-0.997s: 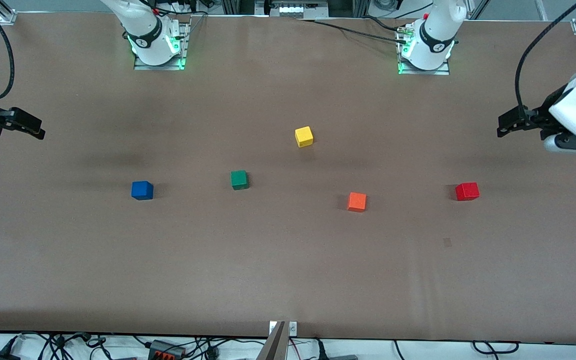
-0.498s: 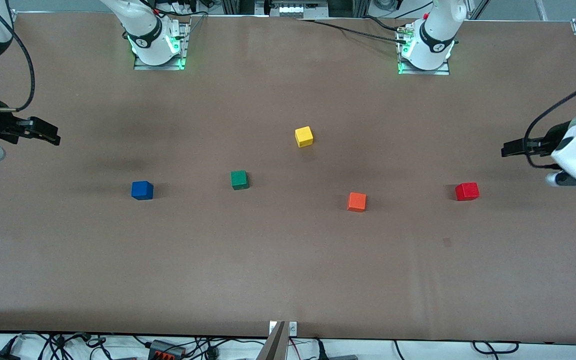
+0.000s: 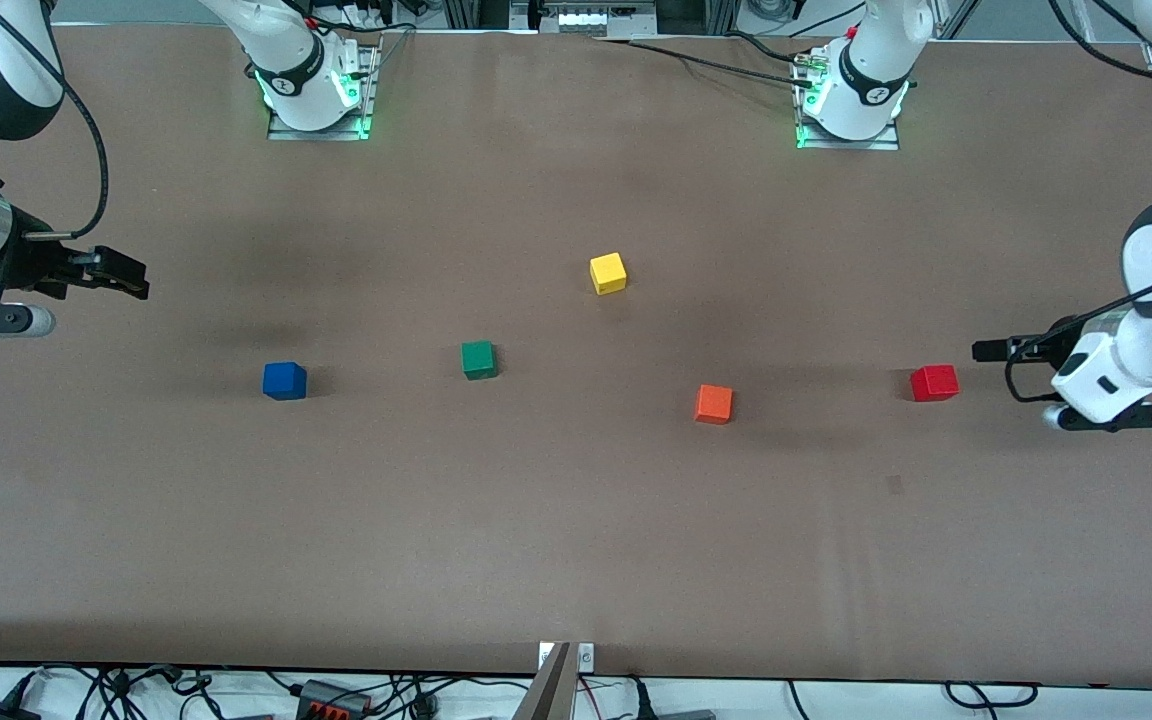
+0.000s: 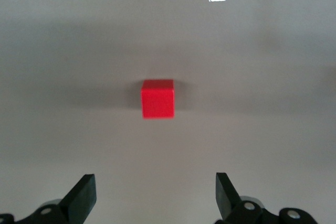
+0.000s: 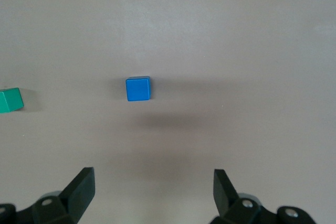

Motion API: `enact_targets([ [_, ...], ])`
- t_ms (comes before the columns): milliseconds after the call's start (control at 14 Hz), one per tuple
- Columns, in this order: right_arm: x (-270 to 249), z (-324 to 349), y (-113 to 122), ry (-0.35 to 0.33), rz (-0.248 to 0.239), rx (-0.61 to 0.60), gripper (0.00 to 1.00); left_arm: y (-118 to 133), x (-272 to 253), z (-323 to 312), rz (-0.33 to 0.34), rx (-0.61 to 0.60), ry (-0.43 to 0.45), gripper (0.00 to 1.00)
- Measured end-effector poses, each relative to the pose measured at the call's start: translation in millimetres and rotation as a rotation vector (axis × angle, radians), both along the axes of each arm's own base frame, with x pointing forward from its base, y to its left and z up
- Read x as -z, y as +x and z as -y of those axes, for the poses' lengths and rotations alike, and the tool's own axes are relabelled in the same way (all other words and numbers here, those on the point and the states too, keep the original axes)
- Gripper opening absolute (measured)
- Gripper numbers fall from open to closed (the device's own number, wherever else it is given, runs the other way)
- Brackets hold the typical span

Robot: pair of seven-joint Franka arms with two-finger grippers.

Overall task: Pass red block to right arm, stack on blue
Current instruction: 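Lower the left gripper onto the red cube and close it, then lift the red cube with the left gripper toward the right gripper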

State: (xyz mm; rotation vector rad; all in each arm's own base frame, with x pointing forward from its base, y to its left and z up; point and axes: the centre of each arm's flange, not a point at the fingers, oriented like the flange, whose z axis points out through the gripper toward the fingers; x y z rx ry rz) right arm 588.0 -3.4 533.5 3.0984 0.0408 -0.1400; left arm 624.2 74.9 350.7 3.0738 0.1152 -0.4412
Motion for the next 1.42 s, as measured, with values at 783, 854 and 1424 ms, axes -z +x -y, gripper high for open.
enact_targets([
  [783,40.4,-56.8,11.6,0.291,-0.079,0.019,1.0,-53.2,141.9,2.6,0.205,0.044,0.04,1.0],
  [854,45.5,-73.8,12.4,0.306,-0.088,0.0,1.0,-54.8,146.6,2.2,0.207,0.043,0.04,1.0],
  [1424,65.4,-177.1,11.9,0.608,-0.146,-0.011,1.0,-54.1,166.2,1.7,0.213,0.046,0.037,0.56],
])
